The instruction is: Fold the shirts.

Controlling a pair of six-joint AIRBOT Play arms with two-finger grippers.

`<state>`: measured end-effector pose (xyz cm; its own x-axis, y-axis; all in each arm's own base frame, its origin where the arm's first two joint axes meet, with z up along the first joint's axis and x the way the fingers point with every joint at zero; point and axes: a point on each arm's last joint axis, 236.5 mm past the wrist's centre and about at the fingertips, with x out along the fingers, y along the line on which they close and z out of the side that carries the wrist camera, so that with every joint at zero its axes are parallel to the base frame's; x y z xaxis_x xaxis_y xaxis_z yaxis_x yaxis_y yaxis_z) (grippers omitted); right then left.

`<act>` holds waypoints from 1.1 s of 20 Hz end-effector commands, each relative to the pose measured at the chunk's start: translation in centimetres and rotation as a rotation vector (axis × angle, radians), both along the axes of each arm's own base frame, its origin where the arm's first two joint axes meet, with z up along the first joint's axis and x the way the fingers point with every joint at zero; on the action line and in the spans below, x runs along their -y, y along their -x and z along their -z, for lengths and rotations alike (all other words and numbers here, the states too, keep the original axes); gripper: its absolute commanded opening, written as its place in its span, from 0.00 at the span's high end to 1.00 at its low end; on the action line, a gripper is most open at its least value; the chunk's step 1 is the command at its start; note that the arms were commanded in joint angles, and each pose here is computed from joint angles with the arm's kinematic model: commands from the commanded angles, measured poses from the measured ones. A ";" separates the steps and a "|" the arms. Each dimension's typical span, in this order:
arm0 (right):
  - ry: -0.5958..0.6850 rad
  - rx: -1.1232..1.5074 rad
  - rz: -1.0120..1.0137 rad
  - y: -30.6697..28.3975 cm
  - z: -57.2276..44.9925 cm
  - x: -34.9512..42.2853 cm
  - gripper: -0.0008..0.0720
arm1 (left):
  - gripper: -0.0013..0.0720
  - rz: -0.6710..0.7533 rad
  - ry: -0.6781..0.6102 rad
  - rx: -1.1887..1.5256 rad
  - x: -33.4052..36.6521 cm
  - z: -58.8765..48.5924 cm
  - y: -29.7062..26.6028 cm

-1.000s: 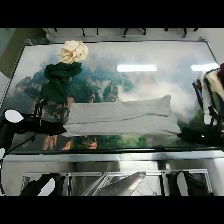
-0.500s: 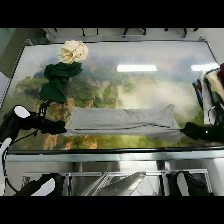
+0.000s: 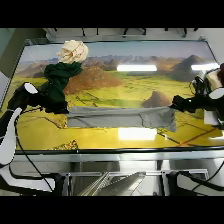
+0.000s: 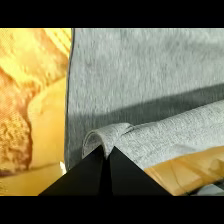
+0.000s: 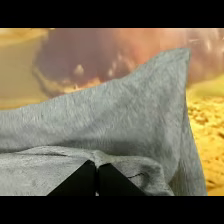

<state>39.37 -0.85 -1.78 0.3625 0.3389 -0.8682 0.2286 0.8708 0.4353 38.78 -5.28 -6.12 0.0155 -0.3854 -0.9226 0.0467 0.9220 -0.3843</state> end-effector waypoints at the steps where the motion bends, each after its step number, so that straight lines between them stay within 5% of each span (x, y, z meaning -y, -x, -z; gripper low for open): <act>1: -0.016 -0.055 0.012 -2.1 3.2 0.0 0.97 | 0.97 0.040 0.013 -0.085 0.4 1.6 -1.3; 6: 0.006 -0.087 0.003 -1.6 4.3 0.6 0.96 | 0.97 0.064 0.032 -0.110 1.4 2.3 -1.9; 7: 0.000 -0.098 -0.004 -1.3 4.2 0.5 0.88 | 0.97 0.071 0.030 -0.104 1.6 2.0 -1.9; 8: -0.008 -0.118 -0.023 -0.9 3.9 0.3 0.37 | 0.89 0.073 0.032 -0.103 1.6 1.6 -1.8; 9: -0.022 -0.142 -0.047 -0.3 3.2 0.2 0.02 | 0.56 0.069 0.031 -0.098 1.5 1.0 -1.7; 10: -0.045 -0.175 -0.102 0.8 2.1 0.2 0.02 | 0.27 0.042 0.029 -0.087 1.2 0.2 -1.9; 11: -0.061 -0.202 -0.147 1.8 1.2 0.4 0.02 | 0.21 0.014 0.026 -0.065 0.7 -0.8 -2.2; 16: -0.115 -0.227 -0.166 4.2 1.0 3.5 0.02 | 0.22 -0.106 0.015 0.067 -1.2 -7.5 -2.7; 17: -0.137 -0.206 -0.149 3.9 1.4 4.0 0.02 | 0.38 -0.117 0.014 0.096 -1.1 -8.9 -2.7; 18: -0.164 -0.197 -0.132 3.7 2.0 4.3 0.02 | 0.98 -0.104 0.010 0.131 -0.7 -10.4 -2.4; 22: -0.276 -0.184 -0.139 2.7 4.8 4.0 0.02 | 0.97 -0.056 0.007 0.276 1.6 -14.7 -2.5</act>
<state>36.17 -4.87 -5.12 0.1269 0.5490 -0.8261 0.2252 0.7952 0.5630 41.25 -5.70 5.60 0.2078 -0.3856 -0.8990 0.0549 0.9222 -0.3828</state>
